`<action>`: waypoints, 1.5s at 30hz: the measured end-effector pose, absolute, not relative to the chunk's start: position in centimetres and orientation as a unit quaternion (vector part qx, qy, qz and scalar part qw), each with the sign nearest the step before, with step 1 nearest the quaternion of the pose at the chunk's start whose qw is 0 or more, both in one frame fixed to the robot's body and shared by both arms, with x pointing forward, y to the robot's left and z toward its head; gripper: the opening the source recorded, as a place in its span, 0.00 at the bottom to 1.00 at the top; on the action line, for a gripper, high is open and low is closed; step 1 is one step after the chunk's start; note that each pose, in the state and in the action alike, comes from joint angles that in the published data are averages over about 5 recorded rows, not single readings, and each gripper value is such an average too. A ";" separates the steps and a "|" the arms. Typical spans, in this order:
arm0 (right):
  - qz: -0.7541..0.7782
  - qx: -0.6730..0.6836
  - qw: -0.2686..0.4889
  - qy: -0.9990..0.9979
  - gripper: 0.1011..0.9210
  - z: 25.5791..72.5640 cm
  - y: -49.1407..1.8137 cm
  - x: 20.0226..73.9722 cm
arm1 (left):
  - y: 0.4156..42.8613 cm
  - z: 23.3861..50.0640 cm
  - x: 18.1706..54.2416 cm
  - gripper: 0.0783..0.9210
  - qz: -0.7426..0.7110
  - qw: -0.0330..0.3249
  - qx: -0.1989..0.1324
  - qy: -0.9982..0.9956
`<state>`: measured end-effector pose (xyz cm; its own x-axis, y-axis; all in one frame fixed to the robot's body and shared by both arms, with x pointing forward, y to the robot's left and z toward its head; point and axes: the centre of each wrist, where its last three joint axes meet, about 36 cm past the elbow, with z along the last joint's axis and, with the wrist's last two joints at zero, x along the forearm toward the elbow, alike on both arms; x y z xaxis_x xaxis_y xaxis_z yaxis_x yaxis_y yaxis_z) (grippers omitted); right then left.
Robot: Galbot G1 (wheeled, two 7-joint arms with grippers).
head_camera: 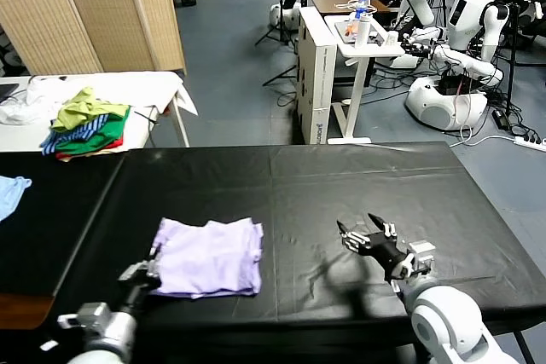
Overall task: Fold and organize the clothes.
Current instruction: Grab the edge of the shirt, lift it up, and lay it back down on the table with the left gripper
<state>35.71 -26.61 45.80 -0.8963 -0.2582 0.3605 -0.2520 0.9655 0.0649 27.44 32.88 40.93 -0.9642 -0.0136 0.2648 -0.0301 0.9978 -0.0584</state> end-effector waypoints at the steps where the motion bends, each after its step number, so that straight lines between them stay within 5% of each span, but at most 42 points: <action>1: -0.009 0.131 0.187 -0.974 0.98 45.7 -26.6 35.7 | 34.0 41.5 27.4 0.12 0.018 0.134 0.012 -0.991; 11: -0.016 0.132 0.191 -0.973 0.98 44.8 -26.3 35.9 | 43.0 49.1 26.9 0.12 -0.102 0.129 0.043 -0.985; 19: -0.013 0.132 0.195 -0.972 0.98 44.4 -26.1 35.5 | 38.2 51.6 26.8 0.12 -0.075 0.114 0.049 -0.989; 28: -0.001 0.115 0.200 -0.973 0.98 44.1 -26.8 34.4 | 27.7 49.0 26.6 0.12 0.120 0.126 -0.037 -0.984; 41: -0.012 0.133 0.215 -0.967 0.98 44.7 -26.0 34.3 | 17.9 42.3 28.0 0.14 0.182 0.162 -0.088 -0.966; 45: -0.029 0.160 0.233 -0.959 0.98 45.0 -25.0 34.6 | 17.1 41.8 27.5 0.41 0.168 0.164 -0.109 -0.966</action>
<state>34.56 -25.02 45.01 -0.8409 -0.3196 0.4367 -0.2924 0.9474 0.1304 27.53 17.14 41.83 -0.9223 0.2665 0.2797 0.1563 0.9195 -0.3607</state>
